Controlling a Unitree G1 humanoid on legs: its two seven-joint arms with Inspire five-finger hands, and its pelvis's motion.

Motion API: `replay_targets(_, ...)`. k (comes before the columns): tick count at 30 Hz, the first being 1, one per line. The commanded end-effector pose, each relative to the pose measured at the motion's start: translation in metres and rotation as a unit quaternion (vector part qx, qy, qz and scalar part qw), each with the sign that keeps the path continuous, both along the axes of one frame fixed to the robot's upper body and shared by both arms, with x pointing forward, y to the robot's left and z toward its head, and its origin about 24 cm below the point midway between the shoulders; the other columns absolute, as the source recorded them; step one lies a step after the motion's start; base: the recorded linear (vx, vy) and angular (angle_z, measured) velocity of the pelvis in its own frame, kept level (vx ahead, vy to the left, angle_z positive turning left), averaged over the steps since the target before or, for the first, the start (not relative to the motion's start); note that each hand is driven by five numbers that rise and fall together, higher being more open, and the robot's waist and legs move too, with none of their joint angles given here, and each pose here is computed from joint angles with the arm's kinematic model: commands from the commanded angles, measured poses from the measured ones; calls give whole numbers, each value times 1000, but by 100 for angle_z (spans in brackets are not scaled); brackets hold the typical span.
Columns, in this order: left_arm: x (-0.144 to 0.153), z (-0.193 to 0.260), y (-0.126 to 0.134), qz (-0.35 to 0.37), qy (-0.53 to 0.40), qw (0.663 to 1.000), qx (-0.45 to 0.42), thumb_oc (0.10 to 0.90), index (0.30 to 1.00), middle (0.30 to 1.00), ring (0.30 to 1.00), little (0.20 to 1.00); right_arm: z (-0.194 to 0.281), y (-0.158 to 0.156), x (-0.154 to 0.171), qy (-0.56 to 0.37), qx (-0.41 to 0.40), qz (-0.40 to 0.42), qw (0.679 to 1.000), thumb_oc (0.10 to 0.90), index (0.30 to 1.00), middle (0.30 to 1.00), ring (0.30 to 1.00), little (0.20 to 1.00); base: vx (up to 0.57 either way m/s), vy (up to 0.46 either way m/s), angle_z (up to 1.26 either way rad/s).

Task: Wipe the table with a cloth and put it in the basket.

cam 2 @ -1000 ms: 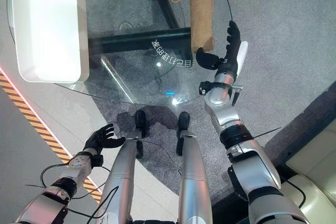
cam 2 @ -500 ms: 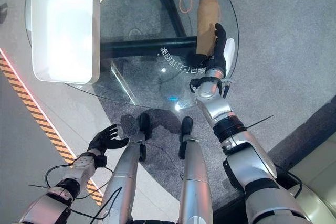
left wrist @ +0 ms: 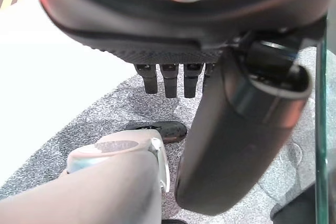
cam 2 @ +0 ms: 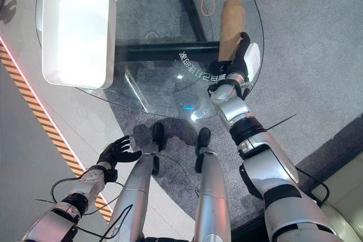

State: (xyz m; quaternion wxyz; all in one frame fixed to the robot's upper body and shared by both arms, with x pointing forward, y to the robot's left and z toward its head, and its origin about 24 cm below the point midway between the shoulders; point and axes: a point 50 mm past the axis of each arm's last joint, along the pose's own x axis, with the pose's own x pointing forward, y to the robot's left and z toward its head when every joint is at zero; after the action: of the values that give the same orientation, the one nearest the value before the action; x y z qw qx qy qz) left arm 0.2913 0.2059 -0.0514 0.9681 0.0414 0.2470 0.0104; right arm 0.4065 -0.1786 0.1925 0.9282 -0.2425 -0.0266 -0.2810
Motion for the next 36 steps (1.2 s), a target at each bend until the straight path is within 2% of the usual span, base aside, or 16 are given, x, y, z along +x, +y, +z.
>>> replay_targets(1,-19,-17,-4,10,21,1000,-9,800,900,900,900,900,52,-6,0,-88,-85,-33,992,800,900,900,900,900,0,0,0)
replay_targets(17,-17,-16,-10,1,20,1000,-11,800,900,900,900,900,48,-17,5,-67,-111,-44,991,800,900,900,900,900,0,0,0)
replay_targets(36,-16,-16,-16,-7,22,1000,-17,800,900,900,900,900,48,-14,10,-64,-27,-2,998,800,900,900,900,900,2,2,1)
